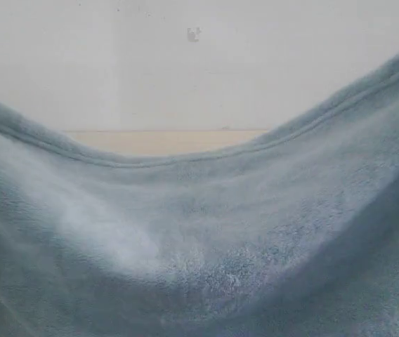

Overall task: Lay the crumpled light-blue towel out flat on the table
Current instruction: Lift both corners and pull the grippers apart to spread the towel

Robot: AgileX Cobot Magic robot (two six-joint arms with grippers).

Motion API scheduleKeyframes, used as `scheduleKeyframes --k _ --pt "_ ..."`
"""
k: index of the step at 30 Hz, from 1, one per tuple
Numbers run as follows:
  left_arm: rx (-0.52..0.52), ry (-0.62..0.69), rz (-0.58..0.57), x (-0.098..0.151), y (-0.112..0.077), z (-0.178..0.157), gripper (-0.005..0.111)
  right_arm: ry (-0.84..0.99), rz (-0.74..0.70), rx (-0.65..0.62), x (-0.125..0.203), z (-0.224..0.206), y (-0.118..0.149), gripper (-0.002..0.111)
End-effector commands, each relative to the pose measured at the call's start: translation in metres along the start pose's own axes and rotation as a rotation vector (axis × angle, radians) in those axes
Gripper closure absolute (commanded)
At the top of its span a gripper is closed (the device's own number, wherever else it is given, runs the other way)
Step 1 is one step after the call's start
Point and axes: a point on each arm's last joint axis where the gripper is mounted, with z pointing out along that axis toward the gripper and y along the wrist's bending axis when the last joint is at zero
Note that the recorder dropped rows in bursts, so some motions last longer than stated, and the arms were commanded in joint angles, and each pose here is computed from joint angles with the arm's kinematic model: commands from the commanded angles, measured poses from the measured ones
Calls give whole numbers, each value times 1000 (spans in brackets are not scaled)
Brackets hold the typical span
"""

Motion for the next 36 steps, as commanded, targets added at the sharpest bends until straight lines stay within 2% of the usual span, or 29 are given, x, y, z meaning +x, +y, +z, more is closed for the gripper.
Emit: scheduleKeyframes --k 1,9,13,17,20,23,28,33,36 --pt "-8 183 126 28 -20 54 103 238 26 -3 24 79 -5 108" --pt "-26 360 193 82 -48 126 103 454 26 -4 69 168 -9 108" --pt "-82 424 143 112 -48 163 103 497 18 9 94 209 -12 108" --pt "-117 454 38 130 -42 196 103 402 15 24 106 241 -13 108" --pt "-64 438 -9 133 -42 221 103 306 12 37 110 260 -15 108" --pt "12 415 -7 132 -45 244 103 205 3 51 115 278 -16 108" --pt "-15 396 -5 132 -45 274 103 70 -24 69 122 301 -18 108" --pt "-17 399 4 139 -48 291 103 66 -27 71 132 321 -18 108" --pt "1 396 49 141 -50 292 94 76 -37 69 137 329 -18 100"
